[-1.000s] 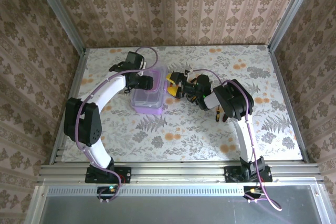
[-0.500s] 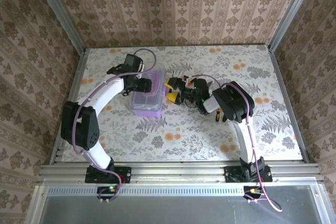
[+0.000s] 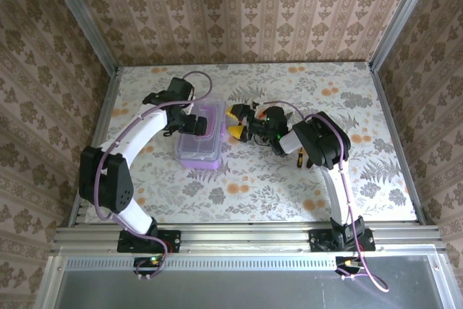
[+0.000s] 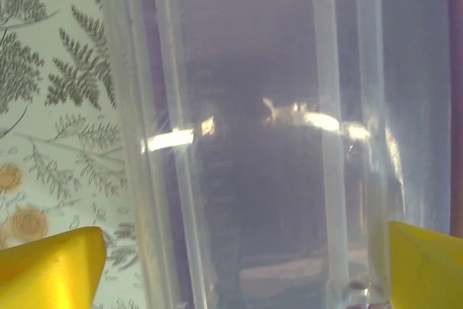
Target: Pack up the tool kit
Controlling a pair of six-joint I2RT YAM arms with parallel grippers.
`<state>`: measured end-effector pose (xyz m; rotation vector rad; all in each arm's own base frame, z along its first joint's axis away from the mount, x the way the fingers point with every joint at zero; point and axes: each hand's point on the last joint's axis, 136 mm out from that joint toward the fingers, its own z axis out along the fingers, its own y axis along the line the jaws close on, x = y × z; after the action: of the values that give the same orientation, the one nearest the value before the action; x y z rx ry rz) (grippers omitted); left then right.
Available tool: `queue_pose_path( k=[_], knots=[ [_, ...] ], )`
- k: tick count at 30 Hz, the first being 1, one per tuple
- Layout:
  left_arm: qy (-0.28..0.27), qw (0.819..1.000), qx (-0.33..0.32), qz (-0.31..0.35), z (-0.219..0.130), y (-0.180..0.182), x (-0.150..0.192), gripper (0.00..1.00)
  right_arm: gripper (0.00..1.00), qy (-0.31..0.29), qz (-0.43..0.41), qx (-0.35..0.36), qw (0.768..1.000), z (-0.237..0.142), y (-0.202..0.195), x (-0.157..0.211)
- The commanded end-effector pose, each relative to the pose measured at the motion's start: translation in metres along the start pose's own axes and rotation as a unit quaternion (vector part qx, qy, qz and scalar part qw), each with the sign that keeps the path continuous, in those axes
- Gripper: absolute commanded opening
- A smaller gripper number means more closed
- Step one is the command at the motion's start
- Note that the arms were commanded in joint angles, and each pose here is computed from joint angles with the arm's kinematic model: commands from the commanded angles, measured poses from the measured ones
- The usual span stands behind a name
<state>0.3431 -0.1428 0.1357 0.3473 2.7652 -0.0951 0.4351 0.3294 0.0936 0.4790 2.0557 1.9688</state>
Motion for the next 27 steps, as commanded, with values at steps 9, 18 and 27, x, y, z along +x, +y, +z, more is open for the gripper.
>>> queue_pose_path(
  k=[9,18,27],
  knots=[
    [0.050,0.999,-0.001,0.015,0.009,0.004,-0.008,0.91,1.00,0.021,-0.016,-0.013,1.000,-0.002,0.002,0.015],
    [0.069,0.998,0.009,-0.004,0.034,0.015,0.007,0.77,1.00,0.039,-0.009,-0.020,0.999,0.012,0.007,0.029],
    [0.081,0.996,0.019,-0.027,0.046,0.029,0.027,0.70,1.00,0.047,-0.018,-0.034,0.998,0.020,0.020,0.045]
  ],
)
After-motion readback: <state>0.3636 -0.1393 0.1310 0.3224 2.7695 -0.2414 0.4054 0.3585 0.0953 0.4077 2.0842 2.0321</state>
